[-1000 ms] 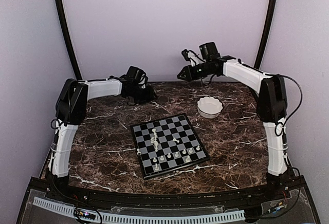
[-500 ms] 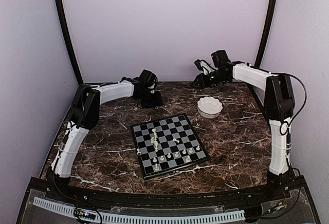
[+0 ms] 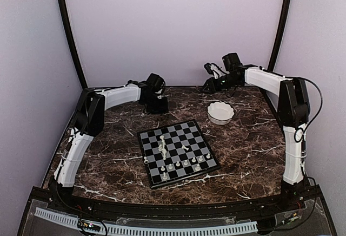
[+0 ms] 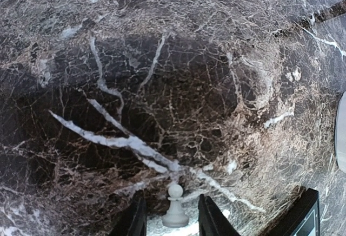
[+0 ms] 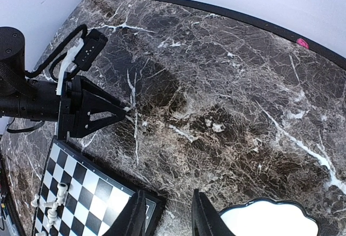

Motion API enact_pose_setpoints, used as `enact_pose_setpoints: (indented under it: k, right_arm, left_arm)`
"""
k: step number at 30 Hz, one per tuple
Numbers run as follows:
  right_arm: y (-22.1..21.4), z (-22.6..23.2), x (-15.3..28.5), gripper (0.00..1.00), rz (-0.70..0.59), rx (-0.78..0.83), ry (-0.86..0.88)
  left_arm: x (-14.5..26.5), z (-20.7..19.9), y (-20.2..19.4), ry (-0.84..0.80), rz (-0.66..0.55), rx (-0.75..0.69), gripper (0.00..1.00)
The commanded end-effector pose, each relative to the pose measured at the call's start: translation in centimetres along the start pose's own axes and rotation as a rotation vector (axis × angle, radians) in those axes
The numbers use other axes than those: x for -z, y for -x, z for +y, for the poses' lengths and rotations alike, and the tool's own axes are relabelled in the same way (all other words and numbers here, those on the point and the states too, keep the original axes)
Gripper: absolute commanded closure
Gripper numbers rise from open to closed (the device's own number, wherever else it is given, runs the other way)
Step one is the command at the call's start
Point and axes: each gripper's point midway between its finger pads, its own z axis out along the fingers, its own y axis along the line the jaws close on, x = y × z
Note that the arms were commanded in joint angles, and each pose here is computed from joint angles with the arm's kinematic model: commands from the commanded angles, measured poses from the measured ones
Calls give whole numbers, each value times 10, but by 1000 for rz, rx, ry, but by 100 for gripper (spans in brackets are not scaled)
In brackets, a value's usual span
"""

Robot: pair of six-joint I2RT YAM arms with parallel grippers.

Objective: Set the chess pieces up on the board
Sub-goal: Pick up the pawn from the center of the board.

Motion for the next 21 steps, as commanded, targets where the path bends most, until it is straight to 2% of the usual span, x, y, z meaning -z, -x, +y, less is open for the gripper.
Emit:
enact_pose_setpoints:
  k: [1,21]
  right_arm:
    - [8,8,8,70,-28,11,23]
    - [7,4,12,70,-32,-8,26]
  left_arm:
    - [-9,3,-29,16,104,-20,68]
    - [-14,31,-53,204,164,-171,76]
